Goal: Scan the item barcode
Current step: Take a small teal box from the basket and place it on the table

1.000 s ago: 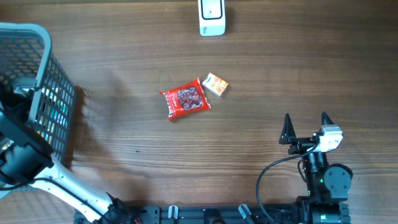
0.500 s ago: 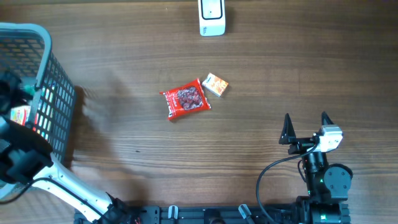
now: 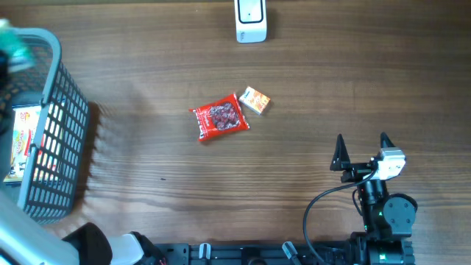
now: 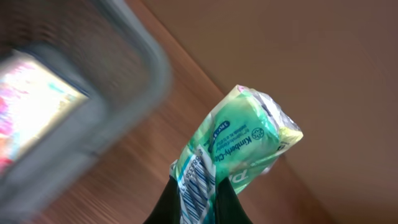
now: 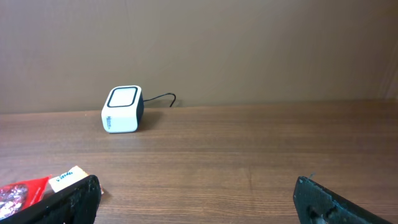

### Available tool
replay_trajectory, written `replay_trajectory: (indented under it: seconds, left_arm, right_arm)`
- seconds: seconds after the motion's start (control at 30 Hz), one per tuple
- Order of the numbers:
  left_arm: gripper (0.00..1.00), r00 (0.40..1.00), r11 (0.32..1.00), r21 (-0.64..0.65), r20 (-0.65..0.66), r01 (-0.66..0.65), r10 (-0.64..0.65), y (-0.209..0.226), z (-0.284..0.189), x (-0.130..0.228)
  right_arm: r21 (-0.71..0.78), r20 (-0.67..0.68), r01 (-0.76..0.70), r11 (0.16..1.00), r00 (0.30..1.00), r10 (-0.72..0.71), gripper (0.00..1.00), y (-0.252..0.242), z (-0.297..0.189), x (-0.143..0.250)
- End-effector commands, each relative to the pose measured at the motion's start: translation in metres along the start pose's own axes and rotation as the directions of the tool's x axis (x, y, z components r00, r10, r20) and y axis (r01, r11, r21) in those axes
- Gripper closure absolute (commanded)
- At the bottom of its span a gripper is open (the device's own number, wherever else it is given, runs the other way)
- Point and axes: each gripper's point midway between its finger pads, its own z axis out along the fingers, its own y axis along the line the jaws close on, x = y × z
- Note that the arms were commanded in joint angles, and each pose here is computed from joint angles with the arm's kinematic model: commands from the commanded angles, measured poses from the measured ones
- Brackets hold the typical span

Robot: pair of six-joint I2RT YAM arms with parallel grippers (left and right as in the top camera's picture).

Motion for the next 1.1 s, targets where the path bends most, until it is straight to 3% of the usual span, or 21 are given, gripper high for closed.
replay_trajectory:
  seconds: [0.0,0.03,0.1,0.17,0.2,0.23,0.3,0.37,0.43,0.5,0.63,0.73,0.8,0.93,1.0,1.03,1.07]
  left_arm:
    - [0.96,0.949,0.984,0.140,-0.277,-0.113,0.148,-0.060,0.049,0.070]
    - [0.96,0.915,0.976,0.163,-0.354,-0.147,0.197,-0.073,0.064,0.096]
    - [0.96,0.788,0.956,0.181,-0.542,-0.232,0.293,-0.091,0.101,0.167]
    - [0.96,0.628,0.929,0.194,-0.691,-0.316,0.358,-0.096,0.138,0.246]
    - [0.96,0.580,0.917,0.204,-0.723,-0.342,0.377,-0.096,0.150,0.271]
    - [0.96,0.496,0.894,0.230,-0.765,-0.384,0.410,-0.095,0.171,0.318]
    - [0.96,0.386,0.865,0.250,-0.817,-0.435,0.429,-0.087,0.200,0.394]
    - [0.92,0.329,0.847,0.261,-0.837,-0.463,0.437,-0.080,0.213,0.434]
    - [0.76,0.276,0.814,0.309,-0.831,-0.492,0.483,-0.080,0.232,0.479]
    - [0.64,0.274,0.806,0.326,-0.822,-0.495,0.500,-0.082,0.238,0.488]
    - [0.02,0.321,0.805,0.265,-0.816,-0.531,0.480,-0.071,0.252,0.468]
    - [0.00,0.358,0.837,0.189,-0.839,-0.513,0.409,-0.066,0.249,0.427]
    - [0.00,0.427,0.866,0.159,-0.819,-0.474,0.384,-0.081,0.232,0.367]
    - [0.00,0.624,0.875,0.220,-0.627,-0.431,0.466,-0.120,0.170,0.242]
    - [0.00,0.772,0.887,0.104,-0.453,-0.450,0.445,-0.104,0.128,0.164]
    - [0.00,0.810,0.890,0.042,-0.398,-0.453,0.431,-0.093,0.119,0.143]
    - [0.00,0.875,0.892,-0.115,-0.283,-0.438,0.393,-0.064,0.100,0.100]
  right_arm:
    - [0.004,0.006,0.003,1.000,1.000,-0.003,0.00,0.000,0.000,-0.001]
    - [0.004,0.006,0.003,1.000,1.000,-0.003,0.00,0.000,0.000,-0.001]
    - [0.004,0.006,0.003,1.000,1.000,-0.003,0.00,0.000,0.000,-0.001]
    - [0.004,0.006,0.003,1.000,1.000,-0.003,0.00,0.000,0.000,-0.001]
    - [0.004,0.006,0.003,1.000,1.000,-0.003,0.00,0.000,0.000,-0.001]
    - [0.004,0.006,0.003,1.000,1.000,-0.003,0.00,0.000,0.000,-0.001]
    - [0.004,0.006,0.003,1.000,1.000,-0.003,0.00,0.000,0.000,-0.001]
    - [0.004,0.006,0.003,1.000,1.000,-0.003,0.00,0.000,0.000,-0.001]
    - [0.004,0.006,0.003,1.000,1.000,-0.003,0.00,0.000,0.000,-0.001]
    - [0.004,0.006,0.003,1.000,1.000,-0.003,0.00,0.000,0.000,-0.001]
    - [0.004,0.006,0.003,1.000,1.000,-0.003,0.00,0.000,0.000,-0.001]
    - [0.004,0.006,0.003,1.000,1.000,-0.003,0.00,0.000,0.000,-0.001]
    - [0.004,0.006,0.003,1.000,1.000,-0.003,0.00,0.000,0.000,-0.001]
    - [0.004,0.006,0.003,1.000,1.000,-0.003,0.00,0.000,0.000,-0.001]
    - [0.004,0.006,0.003,1.000,1.000,-0.003,0.00,0.000,0.000,-0.001]
    - [0.004,0.006,0.003,1.000,1.000,-0.003,0.00,0.000,0.000,-0.001]
    - [0.004,0.006,0.003,1.000,1.000,-0.003,0.00,0.000,0.000,-0.001]
